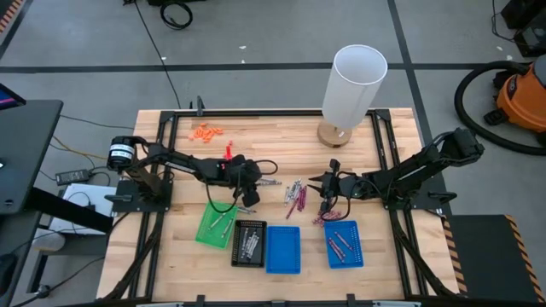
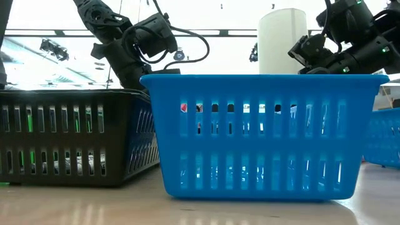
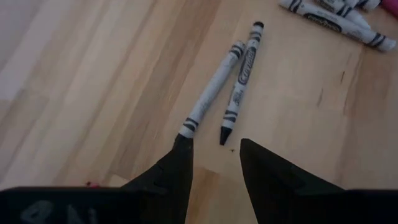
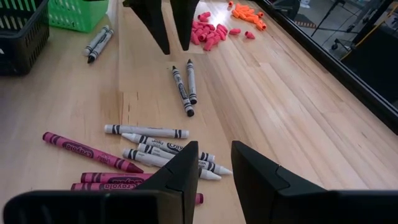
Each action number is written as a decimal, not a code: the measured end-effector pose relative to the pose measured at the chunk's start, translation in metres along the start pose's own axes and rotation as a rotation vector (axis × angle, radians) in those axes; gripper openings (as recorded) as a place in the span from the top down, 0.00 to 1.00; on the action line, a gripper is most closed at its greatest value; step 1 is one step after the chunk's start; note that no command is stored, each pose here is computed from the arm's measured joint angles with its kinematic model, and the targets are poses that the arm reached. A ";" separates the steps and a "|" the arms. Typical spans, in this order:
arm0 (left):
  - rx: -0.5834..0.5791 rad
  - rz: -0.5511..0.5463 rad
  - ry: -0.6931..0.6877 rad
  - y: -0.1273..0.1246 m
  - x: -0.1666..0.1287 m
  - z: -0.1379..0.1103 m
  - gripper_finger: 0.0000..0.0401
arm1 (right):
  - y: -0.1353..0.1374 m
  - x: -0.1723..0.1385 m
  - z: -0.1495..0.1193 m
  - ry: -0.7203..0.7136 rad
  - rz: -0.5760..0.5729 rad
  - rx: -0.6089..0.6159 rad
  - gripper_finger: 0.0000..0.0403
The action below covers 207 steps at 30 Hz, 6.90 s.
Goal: Sort crayons
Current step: Put the black crayon into the black bin
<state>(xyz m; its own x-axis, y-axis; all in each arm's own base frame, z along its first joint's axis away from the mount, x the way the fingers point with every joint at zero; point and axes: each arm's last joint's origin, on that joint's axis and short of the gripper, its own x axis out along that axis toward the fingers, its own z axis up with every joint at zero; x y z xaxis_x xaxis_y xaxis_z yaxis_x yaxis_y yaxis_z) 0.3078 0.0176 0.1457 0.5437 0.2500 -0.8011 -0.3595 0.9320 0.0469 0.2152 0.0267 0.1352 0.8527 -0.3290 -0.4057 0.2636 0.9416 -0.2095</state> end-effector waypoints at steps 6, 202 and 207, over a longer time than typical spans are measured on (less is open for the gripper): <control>0.000 0.043 -0.004 0.003 0.000 0.000 0.65 | 0.000 0.000 0.000 0.004 -0.001 -0.007 0.74; -0.428 -0.489 0.202 -0.119 -0.098 -0.036 0.72 | 0.009 -0.004 0.007 -0.079 0.068 -0.023 0.74; -0.354 -0.517 0.135 -0.114 -0.097 -0.027 0.61 | 0.009 -0.005 0.008 -0.087 0.075 -0.018 0.74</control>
<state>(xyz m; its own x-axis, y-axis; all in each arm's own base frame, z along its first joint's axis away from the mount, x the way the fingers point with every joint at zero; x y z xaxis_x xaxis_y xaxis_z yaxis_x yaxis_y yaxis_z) 0.2756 -0.1200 0.2018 0.6222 -0.2656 -0.7364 -0.3172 0.7744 -0.5474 0.2175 0.0376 0.1424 0.9059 -0.2495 -0.3421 0.1903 0.9617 -0.1975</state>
